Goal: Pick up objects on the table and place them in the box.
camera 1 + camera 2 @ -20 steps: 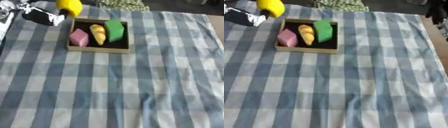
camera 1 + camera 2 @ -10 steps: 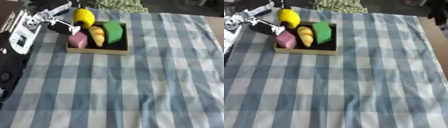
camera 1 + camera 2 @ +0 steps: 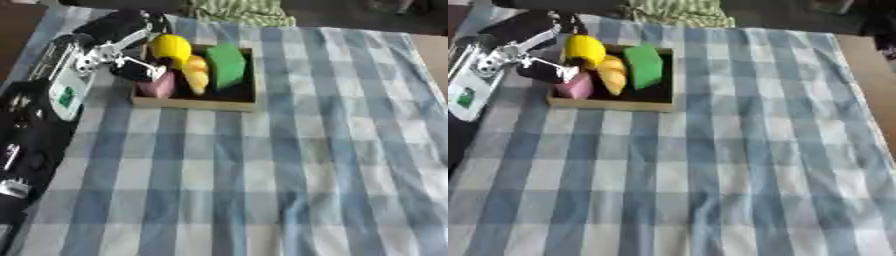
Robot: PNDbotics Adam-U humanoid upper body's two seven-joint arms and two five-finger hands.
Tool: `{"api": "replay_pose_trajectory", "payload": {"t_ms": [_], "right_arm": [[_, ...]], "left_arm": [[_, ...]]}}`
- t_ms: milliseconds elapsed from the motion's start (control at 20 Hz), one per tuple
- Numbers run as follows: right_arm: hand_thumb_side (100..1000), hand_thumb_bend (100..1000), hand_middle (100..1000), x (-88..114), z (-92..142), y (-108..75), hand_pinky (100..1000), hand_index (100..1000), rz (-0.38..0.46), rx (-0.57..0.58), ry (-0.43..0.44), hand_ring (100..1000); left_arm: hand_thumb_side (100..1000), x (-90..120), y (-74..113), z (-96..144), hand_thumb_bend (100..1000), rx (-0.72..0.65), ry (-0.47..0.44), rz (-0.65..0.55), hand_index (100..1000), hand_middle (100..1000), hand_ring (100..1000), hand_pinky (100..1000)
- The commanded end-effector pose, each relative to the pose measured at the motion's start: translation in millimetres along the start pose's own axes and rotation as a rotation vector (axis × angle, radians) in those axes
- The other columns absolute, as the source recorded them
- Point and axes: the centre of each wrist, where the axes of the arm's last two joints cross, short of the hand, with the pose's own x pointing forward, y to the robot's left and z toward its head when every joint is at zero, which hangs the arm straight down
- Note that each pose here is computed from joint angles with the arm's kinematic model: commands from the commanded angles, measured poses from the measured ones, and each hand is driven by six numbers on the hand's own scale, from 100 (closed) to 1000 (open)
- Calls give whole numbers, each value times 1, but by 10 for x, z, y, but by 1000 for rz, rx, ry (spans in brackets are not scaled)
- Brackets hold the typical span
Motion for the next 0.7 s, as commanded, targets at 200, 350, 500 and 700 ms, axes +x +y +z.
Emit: {"api": "replay_pose_trajectory", "payload": {"t_ms": [200,350,500,700], "right_arm": [[470,100,462,59,-29,-86,1000,917,30,6,-18,1000],[464,100,461,48,-20,-85,1000,917,30,7,-14,1000],[470,100,460,37,-14,-76,1000,917,26,11,-10,1000],[470,100,460,27,-1,-65,1000,917,21,13,-5,1000]], "left_arm": [[201,25,94,-21,100,24,-12,-7,835,778,848,946],[367,20,107,-7,100,16,-17,-18,911,832,902,993],[603,22,141,4,100,11,-22,-38,951,884,946,1000],[813,9,129,11,266,-34,-6,-84,976,921,1000,1000]]}}
